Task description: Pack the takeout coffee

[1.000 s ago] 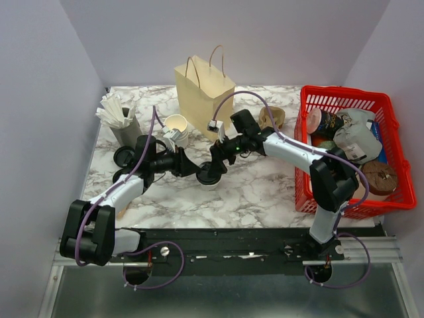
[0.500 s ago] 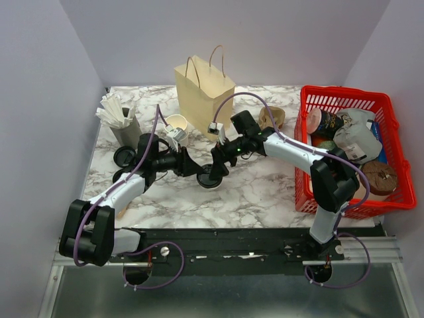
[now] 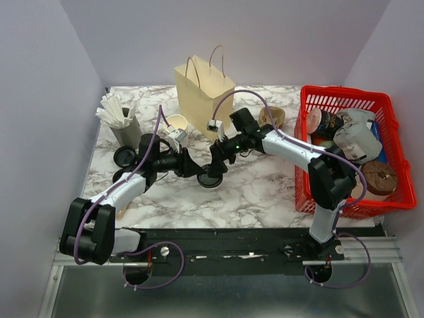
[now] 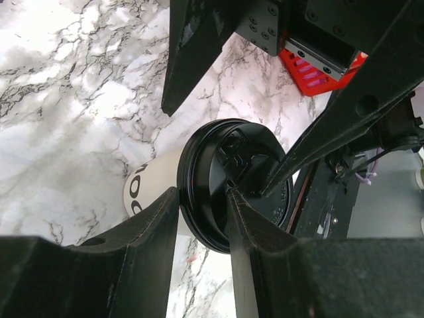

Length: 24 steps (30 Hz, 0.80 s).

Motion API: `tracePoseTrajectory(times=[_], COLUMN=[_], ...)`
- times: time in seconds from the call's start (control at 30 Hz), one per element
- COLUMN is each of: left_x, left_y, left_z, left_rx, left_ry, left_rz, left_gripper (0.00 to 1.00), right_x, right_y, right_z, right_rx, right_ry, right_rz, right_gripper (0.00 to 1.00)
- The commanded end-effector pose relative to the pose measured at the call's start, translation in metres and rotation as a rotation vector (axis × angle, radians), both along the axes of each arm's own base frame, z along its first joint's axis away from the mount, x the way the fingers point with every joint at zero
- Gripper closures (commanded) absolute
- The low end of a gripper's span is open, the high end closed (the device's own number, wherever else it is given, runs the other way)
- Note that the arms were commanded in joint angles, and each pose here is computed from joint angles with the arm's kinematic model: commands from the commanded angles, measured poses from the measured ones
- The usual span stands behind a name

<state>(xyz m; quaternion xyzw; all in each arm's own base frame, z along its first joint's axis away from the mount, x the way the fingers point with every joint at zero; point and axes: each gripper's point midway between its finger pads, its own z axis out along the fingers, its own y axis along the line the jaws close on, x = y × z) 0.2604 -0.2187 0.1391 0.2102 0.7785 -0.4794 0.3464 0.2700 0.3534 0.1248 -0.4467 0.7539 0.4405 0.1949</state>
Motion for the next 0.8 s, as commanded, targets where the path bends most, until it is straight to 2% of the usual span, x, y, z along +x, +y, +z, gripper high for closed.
tracePoseTrajectory(times=[0.0,0.77], left_x=[0.013,0.012], left_y=[-0.003,0.001], left_z=[0.013,0.006], left_rx=[0.003,0.042], left_ry=[-0.097,-0.091], left_rz=[-0.010,-0.002], left_gripper=[0.58,0.58], right_x=[0.007,0.010], right_y=[0.004,-0.002], right_z=[0.006,-0.008], right_rx=[0.018,-0.015], right_ry=[0.009,0.012], right_rz=[0.006,-0.013], right_gripper=[0.00,0.00])
